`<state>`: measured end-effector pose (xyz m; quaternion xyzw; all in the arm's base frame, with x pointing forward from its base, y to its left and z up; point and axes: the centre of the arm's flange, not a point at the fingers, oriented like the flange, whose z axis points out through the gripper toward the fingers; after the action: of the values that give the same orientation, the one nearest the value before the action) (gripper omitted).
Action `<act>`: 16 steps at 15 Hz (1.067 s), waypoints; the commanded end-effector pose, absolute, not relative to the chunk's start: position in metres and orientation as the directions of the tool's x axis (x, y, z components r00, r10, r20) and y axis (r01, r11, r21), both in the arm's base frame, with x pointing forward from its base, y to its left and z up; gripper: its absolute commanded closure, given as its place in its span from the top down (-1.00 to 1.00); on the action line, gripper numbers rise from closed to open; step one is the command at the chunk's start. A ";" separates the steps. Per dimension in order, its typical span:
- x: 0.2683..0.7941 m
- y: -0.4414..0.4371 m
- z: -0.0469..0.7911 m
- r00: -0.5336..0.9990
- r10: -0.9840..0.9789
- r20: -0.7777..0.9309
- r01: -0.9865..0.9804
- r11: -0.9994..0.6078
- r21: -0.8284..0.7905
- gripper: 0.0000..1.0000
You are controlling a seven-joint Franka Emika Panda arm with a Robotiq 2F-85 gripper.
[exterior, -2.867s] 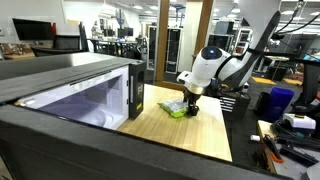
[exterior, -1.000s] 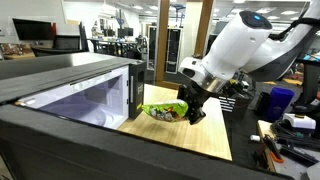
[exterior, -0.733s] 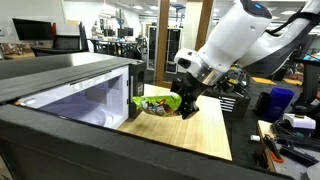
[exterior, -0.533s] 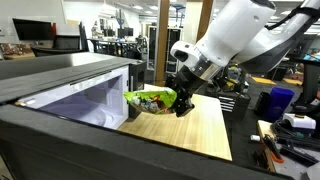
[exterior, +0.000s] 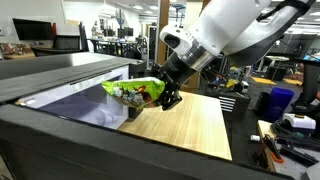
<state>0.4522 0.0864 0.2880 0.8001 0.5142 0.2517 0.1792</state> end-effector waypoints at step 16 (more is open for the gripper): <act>0.464 0.114 0.165 0.146 0.943 0.298 0.590 -0.325 0.739 -0.83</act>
<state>0.4702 0.1389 0.2135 0.7332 0.5355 0.3579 0.2182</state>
